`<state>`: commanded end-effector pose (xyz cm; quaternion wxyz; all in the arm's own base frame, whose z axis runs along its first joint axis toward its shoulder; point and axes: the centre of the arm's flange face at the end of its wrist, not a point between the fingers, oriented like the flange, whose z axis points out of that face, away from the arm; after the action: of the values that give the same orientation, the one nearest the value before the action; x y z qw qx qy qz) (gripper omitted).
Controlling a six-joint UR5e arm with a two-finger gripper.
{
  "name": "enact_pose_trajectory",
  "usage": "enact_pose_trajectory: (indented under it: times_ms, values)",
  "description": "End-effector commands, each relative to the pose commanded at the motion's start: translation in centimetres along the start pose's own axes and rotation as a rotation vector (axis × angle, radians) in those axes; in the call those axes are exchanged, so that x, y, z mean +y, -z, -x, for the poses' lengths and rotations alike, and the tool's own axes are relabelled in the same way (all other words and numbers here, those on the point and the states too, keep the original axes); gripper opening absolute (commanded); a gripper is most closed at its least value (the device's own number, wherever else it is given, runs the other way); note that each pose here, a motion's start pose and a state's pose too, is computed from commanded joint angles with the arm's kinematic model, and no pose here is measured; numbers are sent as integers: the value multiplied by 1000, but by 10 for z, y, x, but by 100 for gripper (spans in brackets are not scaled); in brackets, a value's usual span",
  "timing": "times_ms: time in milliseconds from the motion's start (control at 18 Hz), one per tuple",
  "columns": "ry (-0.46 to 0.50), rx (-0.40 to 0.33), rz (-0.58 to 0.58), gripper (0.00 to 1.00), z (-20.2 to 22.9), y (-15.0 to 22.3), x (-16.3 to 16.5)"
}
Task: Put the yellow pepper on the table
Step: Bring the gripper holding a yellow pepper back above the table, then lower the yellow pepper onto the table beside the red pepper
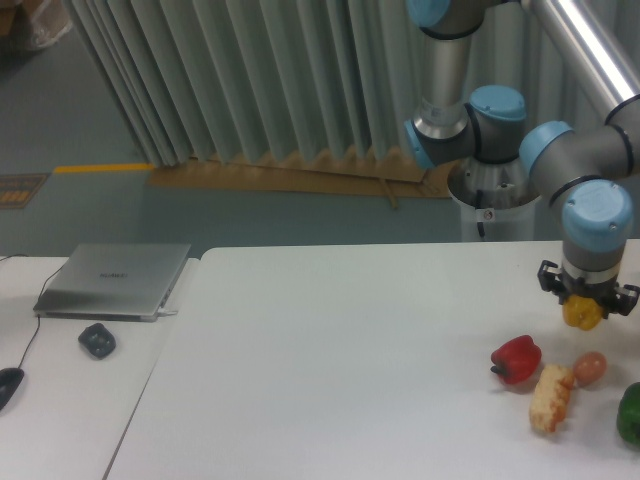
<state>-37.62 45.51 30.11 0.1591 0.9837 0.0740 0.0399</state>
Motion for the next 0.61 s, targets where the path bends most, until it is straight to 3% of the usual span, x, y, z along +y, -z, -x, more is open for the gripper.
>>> enact_pose_trajectory:
  times_ms: [278, 611]
  values:
    - [28, -11, 7, 50, -24, -5, -23]
    - [41, -25, 12, 51, -28, -7, -25]
